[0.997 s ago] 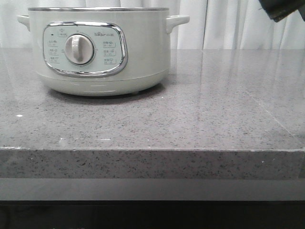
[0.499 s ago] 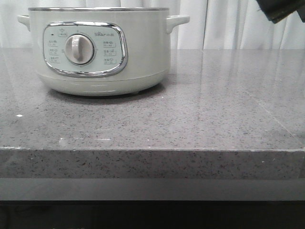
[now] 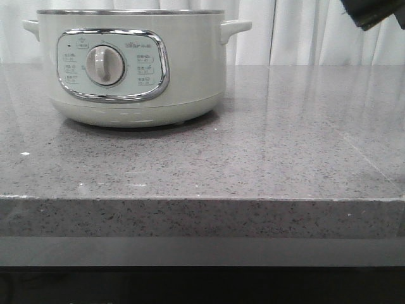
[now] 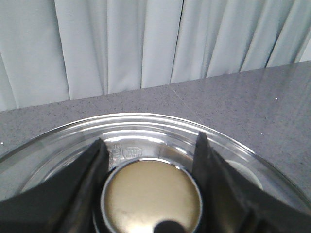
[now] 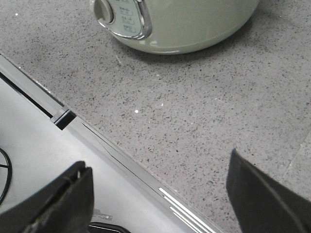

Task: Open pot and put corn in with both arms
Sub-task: 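Withdraw the right gripper away from the pot, then lower the glass lid back onto the pot with the left gripper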

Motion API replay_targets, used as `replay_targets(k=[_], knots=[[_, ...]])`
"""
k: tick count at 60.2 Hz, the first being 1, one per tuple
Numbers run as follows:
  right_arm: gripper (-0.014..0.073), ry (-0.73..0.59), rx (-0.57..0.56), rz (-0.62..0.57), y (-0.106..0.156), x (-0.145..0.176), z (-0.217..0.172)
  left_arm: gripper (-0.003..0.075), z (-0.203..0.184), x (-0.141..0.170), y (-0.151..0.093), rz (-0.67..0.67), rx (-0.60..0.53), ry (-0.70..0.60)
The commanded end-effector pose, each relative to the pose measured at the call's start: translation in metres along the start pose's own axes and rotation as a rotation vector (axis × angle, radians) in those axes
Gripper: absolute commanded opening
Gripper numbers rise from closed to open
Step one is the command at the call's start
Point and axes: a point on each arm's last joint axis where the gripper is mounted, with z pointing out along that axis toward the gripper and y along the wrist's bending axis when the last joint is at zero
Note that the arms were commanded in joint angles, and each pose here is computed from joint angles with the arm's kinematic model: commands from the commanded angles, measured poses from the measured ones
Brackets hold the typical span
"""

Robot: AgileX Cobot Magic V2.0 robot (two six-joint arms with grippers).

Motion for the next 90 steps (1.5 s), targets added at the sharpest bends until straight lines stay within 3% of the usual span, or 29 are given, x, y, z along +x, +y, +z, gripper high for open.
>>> replay_targets(k=[1,24,31,37,82,90], knots=[[0.0581,-0.090,0.002,0.010,0.001,-0.013,-0.005,0.0148,-0.002,-0.039,-0.002,-0.014,0.007,-0.261],[0.0581,-0.090,0.002,0.010,0.001,-0.013,-0.005,0.0148,0.051,-0.019,0.001,-0.011,0.000,-0.292],[0.0581,-0.090,0.002,0.010,0.001,-0.013,-0.005,0.0148,0.060,-0.011,0.000,0.082,0.002,-0.270],[0.0581,-0.090,0.002,0.010,0.001,-0.013,-0.005,0.0148,0.066,-0.005,0.000,0.084,0.002,-0.254],[0.0581,-0.090,0.002,0.010,0.001,-0.013,-0.005,0.0149,0.070,0.007,0.001,0.000,-0.003,-0.127],[0.0581,-0.090,0.002,0.010,0.001,-0.013,-0.005,0.0213,0.070,0.010,0.001,0.000,-0.003,-0.096]])
